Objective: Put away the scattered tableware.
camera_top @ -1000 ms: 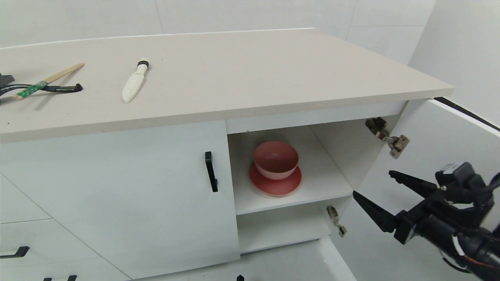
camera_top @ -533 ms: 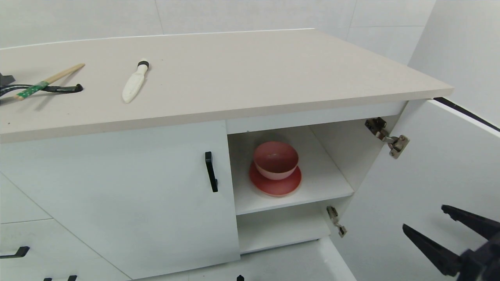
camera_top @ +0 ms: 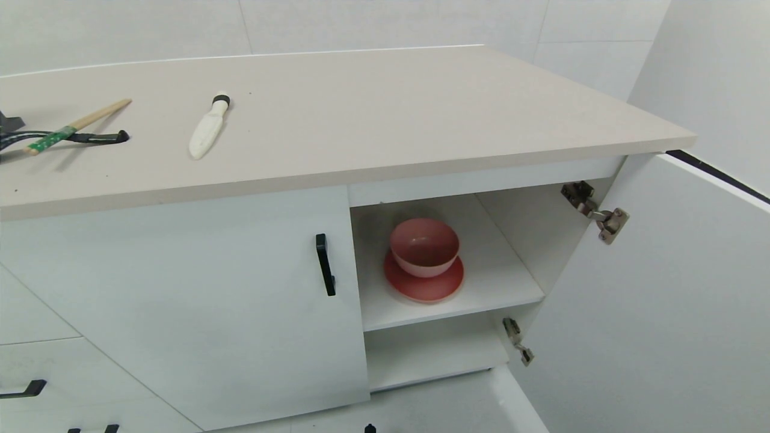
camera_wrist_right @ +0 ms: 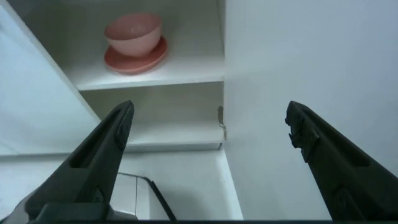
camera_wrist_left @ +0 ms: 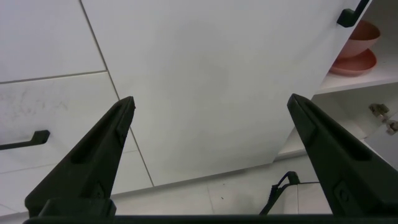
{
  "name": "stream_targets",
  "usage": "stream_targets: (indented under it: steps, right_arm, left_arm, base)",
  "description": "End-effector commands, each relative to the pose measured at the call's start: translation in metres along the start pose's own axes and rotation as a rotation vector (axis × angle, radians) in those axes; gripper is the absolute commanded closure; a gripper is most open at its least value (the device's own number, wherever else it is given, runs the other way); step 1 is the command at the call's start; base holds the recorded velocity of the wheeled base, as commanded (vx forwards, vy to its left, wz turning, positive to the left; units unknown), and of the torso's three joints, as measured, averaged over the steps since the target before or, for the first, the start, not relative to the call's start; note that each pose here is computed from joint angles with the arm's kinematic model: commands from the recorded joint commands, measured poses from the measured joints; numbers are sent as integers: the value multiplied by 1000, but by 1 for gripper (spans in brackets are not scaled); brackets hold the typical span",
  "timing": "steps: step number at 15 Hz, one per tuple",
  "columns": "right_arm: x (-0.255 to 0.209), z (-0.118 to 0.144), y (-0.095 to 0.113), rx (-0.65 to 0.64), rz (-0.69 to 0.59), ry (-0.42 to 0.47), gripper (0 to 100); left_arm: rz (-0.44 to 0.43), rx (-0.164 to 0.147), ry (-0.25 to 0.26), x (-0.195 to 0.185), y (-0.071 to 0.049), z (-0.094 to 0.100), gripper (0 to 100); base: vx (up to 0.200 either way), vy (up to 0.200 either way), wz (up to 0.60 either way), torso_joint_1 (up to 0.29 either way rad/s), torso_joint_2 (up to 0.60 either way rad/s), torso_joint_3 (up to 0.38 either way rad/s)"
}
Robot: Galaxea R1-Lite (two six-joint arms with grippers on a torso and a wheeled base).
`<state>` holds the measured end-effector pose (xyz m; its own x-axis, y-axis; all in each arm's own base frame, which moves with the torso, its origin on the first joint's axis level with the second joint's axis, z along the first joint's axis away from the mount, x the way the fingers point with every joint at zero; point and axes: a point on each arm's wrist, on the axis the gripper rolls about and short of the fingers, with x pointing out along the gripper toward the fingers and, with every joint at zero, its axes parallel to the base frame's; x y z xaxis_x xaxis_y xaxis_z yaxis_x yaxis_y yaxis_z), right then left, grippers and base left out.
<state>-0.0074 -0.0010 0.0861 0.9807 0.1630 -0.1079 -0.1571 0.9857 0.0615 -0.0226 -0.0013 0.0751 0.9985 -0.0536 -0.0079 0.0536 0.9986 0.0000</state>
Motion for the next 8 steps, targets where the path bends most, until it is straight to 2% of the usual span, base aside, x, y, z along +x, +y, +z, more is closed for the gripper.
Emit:
stream_targets:
  steps: [1,4,7,8]
  right_arm:
    - [-6,-11,0,-45,-73,17,0]
    - [-6,-9,0,-60,-77,-1,0]
    - [-7,-10,1,-61,-127,-13,0]
    - [-9,-10,2,-60,-154,-44,0]
  left_arm:
    - [0,-1,1,0,0,0,0]
    - [1,-1,1,0,0,0,0]
    - [3,0,0,0,0,0,0]
    - [3,-1,1,0,0,0,0]
  base:
    - [0,0,0,0,0,0]
    - [0,0,0,0,0,0]
    - [-200,0,0,7,1,2]
    - [-200,0,0,12,2,2]
